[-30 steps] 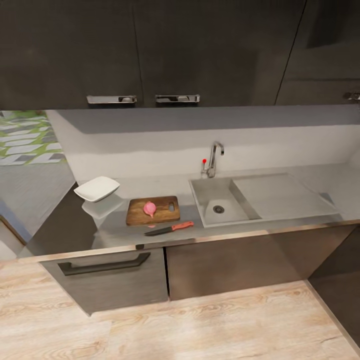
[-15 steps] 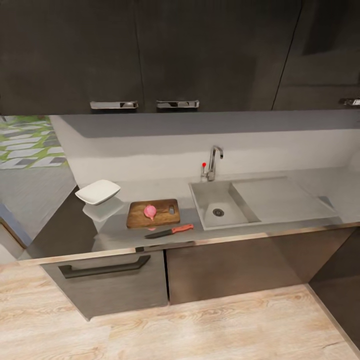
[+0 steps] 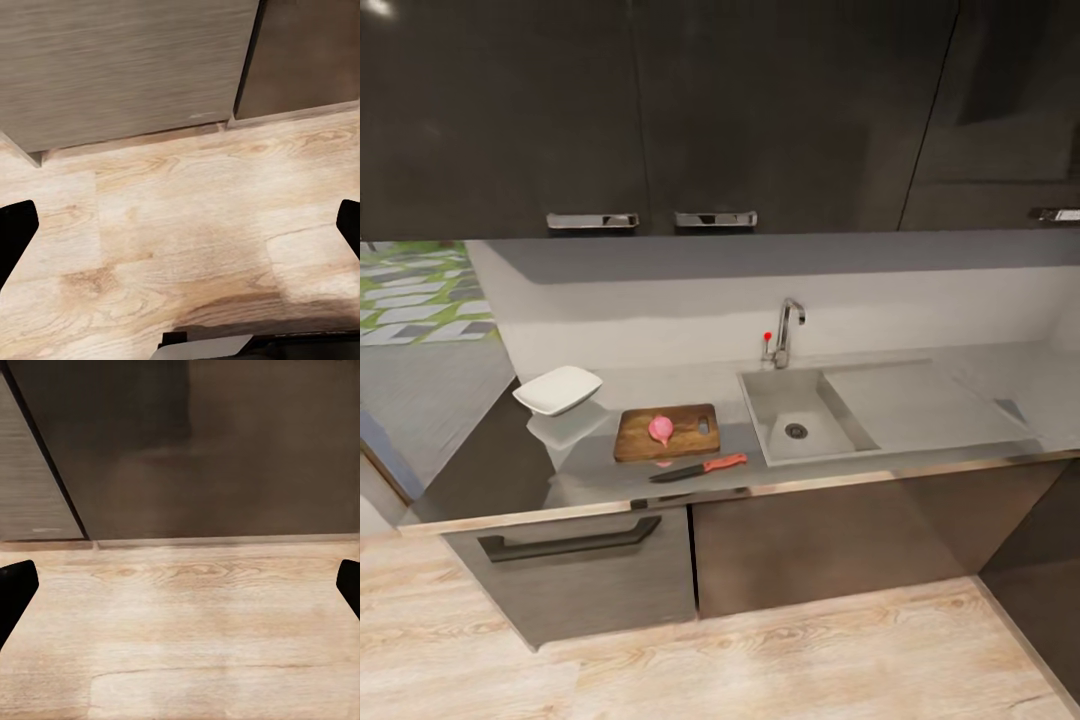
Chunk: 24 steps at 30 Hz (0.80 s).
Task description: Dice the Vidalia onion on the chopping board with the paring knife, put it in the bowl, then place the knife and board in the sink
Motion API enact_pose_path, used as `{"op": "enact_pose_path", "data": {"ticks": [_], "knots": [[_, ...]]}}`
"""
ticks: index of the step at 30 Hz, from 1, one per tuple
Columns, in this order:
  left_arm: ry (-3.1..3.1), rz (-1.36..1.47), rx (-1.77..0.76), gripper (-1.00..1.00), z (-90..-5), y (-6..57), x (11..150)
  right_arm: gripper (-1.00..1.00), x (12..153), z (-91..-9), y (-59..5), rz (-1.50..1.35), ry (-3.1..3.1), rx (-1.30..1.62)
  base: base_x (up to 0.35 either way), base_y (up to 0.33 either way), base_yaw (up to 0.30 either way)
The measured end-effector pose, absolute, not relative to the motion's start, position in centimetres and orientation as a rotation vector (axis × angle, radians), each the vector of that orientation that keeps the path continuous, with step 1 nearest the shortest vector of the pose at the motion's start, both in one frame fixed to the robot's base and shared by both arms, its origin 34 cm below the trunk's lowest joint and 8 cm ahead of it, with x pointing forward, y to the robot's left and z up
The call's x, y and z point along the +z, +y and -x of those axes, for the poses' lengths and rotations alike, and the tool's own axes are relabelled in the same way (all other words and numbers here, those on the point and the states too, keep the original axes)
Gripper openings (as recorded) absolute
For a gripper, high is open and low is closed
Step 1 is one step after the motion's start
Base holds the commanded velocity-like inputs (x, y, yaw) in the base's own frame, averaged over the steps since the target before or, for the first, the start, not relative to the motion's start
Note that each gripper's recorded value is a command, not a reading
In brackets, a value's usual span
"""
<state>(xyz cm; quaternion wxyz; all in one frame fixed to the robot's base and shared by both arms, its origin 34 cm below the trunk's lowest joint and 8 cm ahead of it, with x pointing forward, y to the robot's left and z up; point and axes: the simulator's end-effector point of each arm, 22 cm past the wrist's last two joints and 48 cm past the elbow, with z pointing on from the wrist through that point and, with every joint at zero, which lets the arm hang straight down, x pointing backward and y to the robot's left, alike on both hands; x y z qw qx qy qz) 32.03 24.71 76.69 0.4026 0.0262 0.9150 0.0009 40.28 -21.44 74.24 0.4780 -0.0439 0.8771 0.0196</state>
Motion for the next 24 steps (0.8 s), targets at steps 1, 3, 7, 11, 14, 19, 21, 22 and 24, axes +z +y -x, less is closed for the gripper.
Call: {"op": "enact_pose_path", "data": {"ticks": [1, 3, 7, 11, 14, 19, 21, 22, 24], "knots": [[2.31, -0.066, 0.002, 1.0, -32.07, 24.72, 76.72, 1.0, 74.28, -40.32, -21.45, 0.107, 2.14, 0.048, 0.0, 0.0, 0.004], [2.307, -0.067, 0.002, 1.0, -32.15, 24.71, 76.79, 1.0, 74.36, -40.39, -21.45, 0.107, 2.137, 0.048, 0.0, 0.0, 0.023], [2.301, -0.066, 0.002, 1.0, -32.29, 24.7, 76.93, 1.0, 74.53, -40.52, -21.45, 0.107, 2.132, 0.047, 0.0, -0.074, 0.066], [2.294, -0.066, 0.002, 1.0, -32.44, 24.69, 77.06, 1.0, 74.7, -40.68, -21.45, 0.107, 2.126, 0.047, 0.0, -0.226, 0.099], [2.289, -0.066, 0.003, 1.0, -32.56, 24.7, 77.17, 1.0, 74.84, -40.79, -21.45, 0.108, 2.122, 0.046, 0.0, -0.262, 0.109], [2.281, -0.066, 0.003, 1.0, -32.74, 24.7, 77.35, 1.0, 75.07, -40.99, -21.45, 0.108, 2.114, 0.046, 0.0, -0.066, 0.113], [2.278, -0.066, 0.003, 1.0, -32.81, 24.69, 77.41, 1.0, 75.11, -41.01, -21.45, 0.108, 2.113, 0.046, 0.0, -0.007, 0.114], [2.277, -0.065, 0.003, 1.0, -32.85, 24.7, 77.45, 1.0, 75.04, -40.91, -21.46, 0.108, 2.115, 0.045, 0.0, -0.004, 0.114], [2.278, -0.066, 0.003, 1.0, -32.77, 24.7, 77.38, 1.0, 74.75, -40.55, -21.5, 0.109, 2.125, 0.045, 0.0, -0.002, 0.114]]}}
